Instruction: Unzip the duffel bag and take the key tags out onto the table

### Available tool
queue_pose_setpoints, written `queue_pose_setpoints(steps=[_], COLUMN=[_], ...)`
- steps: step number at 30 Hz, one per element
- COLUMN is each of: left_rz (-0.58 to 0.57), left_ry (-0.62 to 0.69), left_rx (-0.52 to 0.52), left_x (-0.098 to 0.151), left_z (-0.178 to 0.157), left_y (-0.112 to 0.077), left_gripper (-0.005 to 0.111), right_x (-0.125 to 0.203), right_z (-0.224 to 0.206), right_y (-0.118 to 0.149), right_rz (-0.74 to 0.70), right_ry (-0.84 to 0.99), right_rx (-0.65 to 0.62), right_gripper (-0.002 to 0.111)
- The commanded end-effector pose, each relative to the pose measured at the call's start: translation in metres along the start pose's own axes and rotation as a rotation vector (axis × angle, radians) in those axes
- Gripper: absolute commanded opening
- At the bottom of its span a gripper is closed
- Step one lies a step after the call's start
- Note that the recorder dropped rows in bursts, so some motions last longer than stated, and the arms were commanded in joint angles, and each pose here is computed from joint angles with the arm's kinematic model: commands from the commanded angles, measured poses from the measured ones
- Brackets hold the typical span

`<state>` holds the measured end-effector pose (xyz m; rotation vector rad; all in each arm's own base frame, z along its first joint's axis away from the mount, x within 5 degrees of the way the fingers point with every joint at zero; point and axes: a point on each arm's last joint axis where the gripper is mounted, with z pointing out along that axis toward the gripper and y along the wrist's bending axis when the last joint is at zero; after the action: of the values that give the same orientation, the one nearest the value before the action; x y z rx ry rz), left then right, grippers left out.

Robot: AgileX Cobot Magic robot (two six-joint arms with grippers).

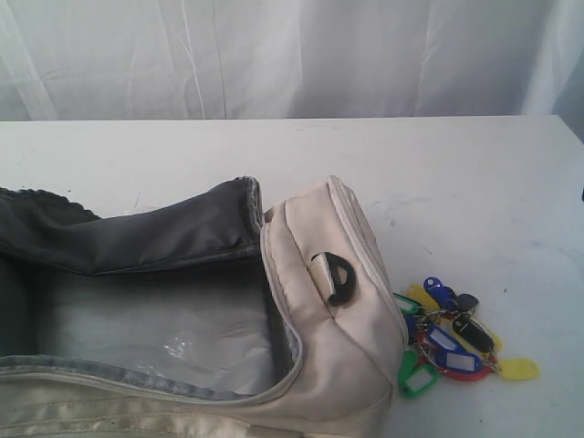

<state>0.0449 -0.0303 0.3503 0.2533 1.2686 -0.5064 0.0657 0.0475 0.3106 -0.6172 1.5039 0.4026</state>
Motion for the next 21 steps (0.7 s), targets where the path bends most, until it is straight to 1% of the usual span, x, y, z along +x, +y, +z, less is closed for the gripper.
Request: queue_pose_setpoints(steps=[1, 2, 3, 5, 6, 7, 8, 10, 11, 12, 13, 15, 18, 19, 21], left_rz=[0.028, 0.048, 0.045, 0.043, 0.049, 0.066, 0.037, -0.073, -0.084, -0.113, -0.111, -0.04, 0.115, 0.13, 0.118], left_ry=[0.002, 0.002, 0.002, 0.022, 0.033, 0.046, 0.05, 0.08, 0.107, 0.145, 0.183, 0.221, 0.232, 0.25, 0.303], left_rx=[0.009, 0.009, 0.011, 0.014, -0.001, -0.033, -0.076, -0.188, -0.226, -0.255, -0.259, -0.227, -0.182, -0.183, -0.203], left_x=[0.001, 0.001, 0.001, 0.007, 0.012, 0.018, 0.023, 0.04, 0.048, 0.056, 0.064, 0.075, 0.086, 0.09, 0.099], left_z=[-0.001, -0.001, -0.001, -0.001, 0.0, 0.0, 0.0, -0.002, -0.003, -0.004, -0.005, -0.006, -0.007, -0.008, -0.01], left_y=[-0.001, -0.001, -0.001, -0.001, 0.001, 0.005, 0.01, 0.021, 0.025, 0.028, 0.029, 0.028, 0.027, 0.027, 0.03], left_gripper=[0.0, 0.0, 0.0, 0.0, 0.0, 0.0, 0.0, 0.0, 0.0, 0.0, 0.0, 0.0, 0.0, 0.0, 0.0], right_x=[0.0, 0.0, 0.0, 0.0, 0.0, 0.0, 0.0, 0.0, 0.0, 0.0, 0.0, 0.0, 0.0, 0.0, 0.0], right_z=[-0.001, -0.001, -0.001, -0.001, -0.001, -0.001, -0.001, -0.001, -0.001, -0.001, -0.001, -0.001, -0.001, -0.001, -0.001], right_y=[-0.001, -0.001, -0.001, -0.001, -0.001, -0.001, -0.001, -0.001, -0.001, -0.001, -0.001, -0.001, -0.001, -0.001, -0.001], right_rz=[-0.003, -0.003, -0.003, -0.003, -0.003, -0.003, -0.003, -0.003, -0.003, -0.003, -0.003, -0.003, -0.003, -0.003, -0.003], right_ry=[-0.004, -0.004, -0.004, -0.004, -0.004, -0.004, -0.004, -0.004, -0.004, -0.004, -0.004, -0.004, -0.004, -0.004, -0.004], right_rx=[0.006, 0.006, 0.006, 0.006, 0.006, 0.006, 0.006, 0.006, 0.006, 0.006, 0.006, 0.006, 0.006, 0.006, 0.006], right_gripper=[0.0, 0.0, 0.0, 0.0, 0.0, 0.0, 0.0, 0.0, 0.0, 0.0, 0.0, 0.0, 0.0, 0.0, 0.0])
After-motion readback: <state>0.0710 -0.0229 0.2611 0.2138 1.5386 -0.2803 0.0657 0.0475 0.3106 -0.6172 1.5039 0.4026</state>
